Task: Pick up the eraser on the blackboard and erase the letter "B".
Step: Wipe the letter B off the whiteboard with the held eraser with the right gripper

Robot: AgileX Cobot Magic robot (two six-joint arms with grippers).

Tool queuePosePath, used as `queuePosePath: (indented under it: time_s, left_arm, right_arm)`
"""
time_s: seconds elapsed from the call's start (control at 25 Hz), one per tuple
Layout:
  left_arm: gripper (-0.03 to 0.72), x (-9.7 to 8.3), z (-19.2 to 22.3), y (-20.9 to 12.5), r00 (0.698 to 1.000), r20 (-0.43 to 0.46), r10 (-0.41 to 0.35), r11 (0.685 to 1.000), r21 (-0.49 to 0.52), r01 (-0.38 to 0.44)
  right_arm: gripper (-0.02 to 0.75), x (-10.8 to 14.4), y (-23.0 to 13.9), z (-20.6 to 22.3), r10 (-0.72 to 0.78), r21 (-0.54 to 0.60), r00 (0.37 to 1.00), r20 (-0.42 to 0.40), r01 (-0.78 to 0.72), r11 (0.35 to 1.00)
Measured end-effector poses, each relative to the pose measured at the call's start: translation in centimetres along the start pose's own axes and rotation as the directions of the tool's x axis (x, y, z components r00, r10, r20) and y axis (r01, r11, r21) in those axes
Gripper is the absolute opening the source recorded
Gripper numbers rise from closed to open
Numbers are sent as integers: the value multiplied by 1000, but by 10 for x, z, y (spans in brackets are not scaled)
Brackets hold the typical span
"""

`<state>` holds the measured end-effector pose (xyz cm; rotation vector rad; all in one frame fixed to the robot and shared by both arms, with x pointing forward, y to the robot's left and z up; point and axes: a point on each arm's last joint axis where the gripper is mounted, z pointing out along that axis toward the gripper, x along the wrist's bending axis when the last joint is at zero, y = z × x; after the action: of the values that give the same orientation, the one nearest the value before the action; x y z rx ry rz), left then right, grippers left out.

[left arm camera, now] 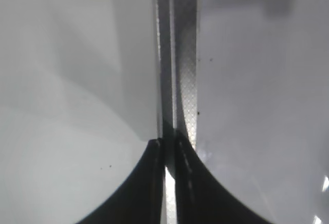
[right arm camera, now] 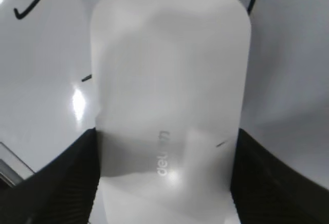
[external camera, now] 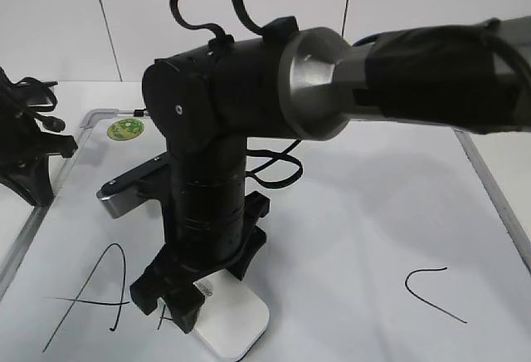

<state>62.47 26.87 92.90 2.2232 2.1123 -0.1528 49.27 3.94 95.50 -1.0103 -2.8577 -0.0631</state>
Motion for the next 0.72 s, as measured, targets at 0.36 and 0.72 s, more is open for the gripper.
queuePosePath:
  time_s: [0.36,0.72]
  left_arm:
    - [17,0,0,0,1000,0,0,1000,0,0]
    - [17,0,0,0,1000,2,0,1000,0,0]
  right_arm:
    - [540,1,1,1,-2,-6,1000,10,2,1000]
    - [539,-17,8,2,97,6,995,-1,-97,995]
